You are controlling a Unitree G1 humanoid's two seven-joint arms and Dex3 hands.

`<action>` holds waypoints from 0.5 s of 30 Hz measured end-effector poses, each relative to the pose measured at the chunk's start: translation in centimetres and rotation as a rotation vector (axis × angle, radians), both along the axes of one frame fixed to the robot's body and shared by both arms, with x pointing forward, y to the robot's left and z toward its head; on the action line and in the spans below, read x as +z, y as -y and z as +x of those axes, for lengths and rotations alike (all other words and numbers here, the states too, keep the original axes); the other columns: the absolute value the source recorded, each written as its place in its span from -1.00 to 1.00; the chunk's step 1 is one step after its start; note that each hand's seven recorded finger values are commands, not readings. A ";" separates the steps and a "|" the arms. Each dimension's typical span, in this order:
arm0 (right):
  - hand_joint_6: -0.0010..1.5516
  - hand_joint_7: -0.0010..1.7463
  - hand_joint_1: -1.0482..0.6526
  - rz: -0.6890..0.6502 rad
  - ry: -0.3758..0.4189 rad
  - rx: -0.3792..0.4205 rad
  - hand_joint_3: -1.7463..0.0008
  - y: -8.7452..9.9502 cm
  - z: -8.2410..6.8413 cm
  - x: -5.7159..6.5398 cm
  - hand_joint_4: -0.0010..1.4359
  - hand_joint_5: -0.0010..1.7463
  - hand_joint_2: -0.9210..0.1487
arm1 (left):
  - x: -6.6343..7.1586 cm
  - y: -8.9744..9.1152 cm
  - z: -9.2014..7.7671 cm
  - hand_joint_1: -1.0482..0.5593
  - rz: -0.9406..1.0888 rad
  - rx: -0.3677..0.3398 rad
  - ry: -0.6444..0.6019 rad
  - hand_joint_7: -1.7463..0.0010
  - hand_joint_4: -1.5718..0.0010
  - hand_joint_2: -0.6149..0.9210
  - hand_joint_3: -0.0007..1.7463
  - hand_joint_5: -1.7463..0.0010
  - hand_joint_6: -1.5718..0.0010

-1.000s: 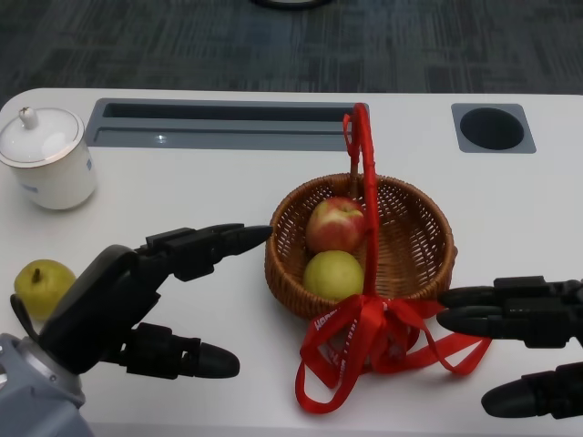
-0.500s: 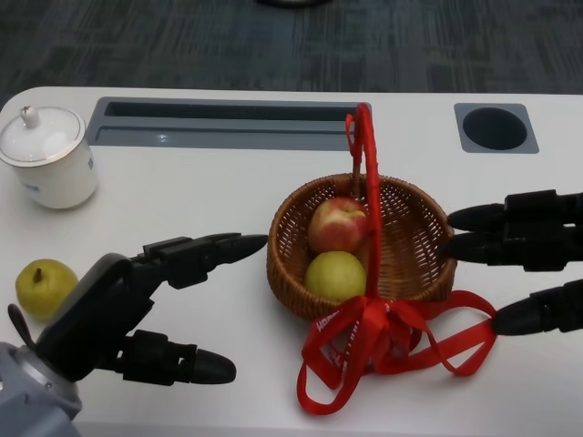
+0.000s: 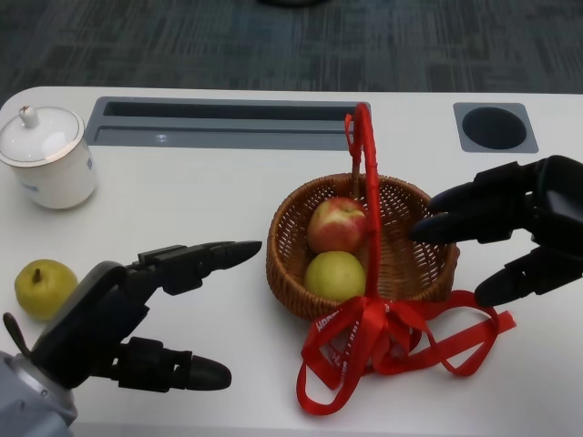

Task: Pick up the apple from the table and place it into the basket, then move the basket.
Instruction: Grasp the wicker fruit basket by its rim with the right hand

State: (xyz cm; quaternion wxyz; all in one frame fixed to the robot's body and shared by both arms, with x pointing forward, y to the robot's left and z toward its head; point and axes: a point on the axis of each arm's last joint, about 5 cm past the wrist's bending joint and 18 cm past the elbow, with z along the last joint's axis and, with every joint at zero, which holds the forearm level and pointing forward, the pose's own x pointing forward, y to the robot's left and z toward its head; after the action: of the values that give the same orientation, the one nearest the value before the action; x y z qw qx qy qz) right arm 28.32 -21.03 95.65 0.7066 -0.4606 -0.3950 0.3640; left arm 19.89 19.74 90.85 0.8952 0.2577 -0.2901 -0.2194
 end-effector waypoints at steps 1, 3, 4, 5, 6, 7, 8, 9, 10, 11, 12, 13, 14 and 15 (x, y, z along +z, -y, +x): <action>-0.11 -0.99 -0.49 -0.024 0.001 0.001 0.99 -0.3 0.2 -0.1 0.02 -0.98 -0.68 | 0.0 0.0 0.0 -0.43 0.000 0.002 -0.002 1.00 0.33 0.72 -1.00 1.00 0.33; -0.10 -0.99 -0.50 -0.063 0.013 0.005 1.00 -1.0 0.7 -0.1 0.04 -0.98 -0.66 | 0.0 0.0 0.0 -0.43 -0.002 0.003 -0.004 1.00 0.33 0.72 -0.99 1.00 0.33; -0.10 -0.99 -0.50 -0.078 0.023 0.007 1.00 -1.4 0.9 -0.2 0.05 -0.98 -0.65 | 0.0 0.0 0.0 -0.43 -0.003 0.004 -0.005 1.00 0.33 0.72 -1.00 1.00 0.33; -0.10 -0.99 -0.51 -0.092 0.033 0.009 1.00 -1.7 1.1 -0.2 0.05 -0.98 -0.65 | 0.0 0.0 -0.1 -0.43 -0.004 0.004 -0.004 1.00 0.32 0.72 -1.00 1.00 0.33; -0.10 -0.99 -0.51 -0.106 0.043 0.011 1.00 -1.9 1.3 -0.3 0.05 -0.98 -0.65 | 0.0 0.0 -0.1 -0.42 -0.005 0.004 -0.003 1.00 0.32 0.72 -1.00 0.99 0.32; -0.10 -0.99 -0.51 -0.122 0.053 0.012 1.00 -2.2 1.5 -0.4 0.05 -0.98 -0.65 | 0.0 0.0 -0.1 -0.42 -0.006 0.004 -0.003 1.00 0.32 0.72 -1.00 0.99 0.32; -0.10 -0.99 -0.51 -0.142 0.061 0.013 0.99 -2.4 1.7 -0.4 0.05 -0.99 -0.66 | 0.0 0.0 -0.1 -0.42 -0.007 0.004 -0.002 0.99 0.32 0.72 -1.00 0.99 0.32; -0.10 -0.99 -0.52 -0.166 0.069 0.011 0.99 -2.6 1.9 -0.5 0.05 -0.99 -0.67 | 0.0 0.1 -0.1 -0.42 -0.009 0.005 0.000 0.99 0.31 0.72 -1.00 0.99 0.32; -0.10 -0.99 -0.52 -0.193 0.076 0.009 0.99 -2.7 2.0 -0.7 0.05 -0.99 -0.67 | 0.1 0.1 -0.1 -0.42 -0.011 0.005 0.003 0.99 0.31 0.72 -1.00 0.99 0.31; -0.10 -1.00 -0.53 -0.221 0.084 0.006 0.99 -2.9 2.2 -0.8 0.04 -0.99 -0.68 | 0.1 0.1 -0.1 -0.43 -0.014 0.005 0.006 0.99 0.31 0.72 -1.00 0.99 0.31; -0.10 -1.00 -0.54 -0.251 0.092 0.003 0.99 -2.9 2.3 -1.1 0.04 -0.99 -0.69 | 0.2 0.1 -0.1 -0.43 -0.016 0.006 0.009 0.99 0.31 0.72 -1.00 0.99 0.31; -0.11 -1.00 -0.56 -0.281 0.101 0.000 0.99 -3.0 2.4 -1.3 0.03 -1.00 -0.70 | 0.2 0.1 -0.2 -0.42 -0.017 0.007 0.011 0.99 0.30 0.72 -1.00 0.99 0.31; -0.12 -1.00 -0.58 -0.311 0.109 -0.001 0.99 -3.0 2.5 -1.5 0.01 -1.00 -0.72 | 0.2 0.1 -0.2 -0.42 -0.017 0.009 0.013 0.99 0.30 0.72 -1.00 0.99 0.31; -0.13 -1.00 -0.60 -0.344 0.119 -0.002 0.98 -3.0 2.7 -1.6 0.00 -1.00 -0.74 | 0.2 0.1 -0.3 -0.42 -0.018 0.010 0.013 1.00 0.30 0.72 -1.00 0.99 0.31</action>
State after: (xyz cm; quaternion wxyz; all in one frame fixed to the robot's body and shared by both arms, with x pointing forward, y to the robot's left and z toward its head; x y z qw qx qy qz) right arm 31.00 -18.02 94.05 0.5931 -0.5960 -0.3674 0.3975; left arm 19.62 19.66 91.08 0.8966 0.2525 -0.2966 -0.2106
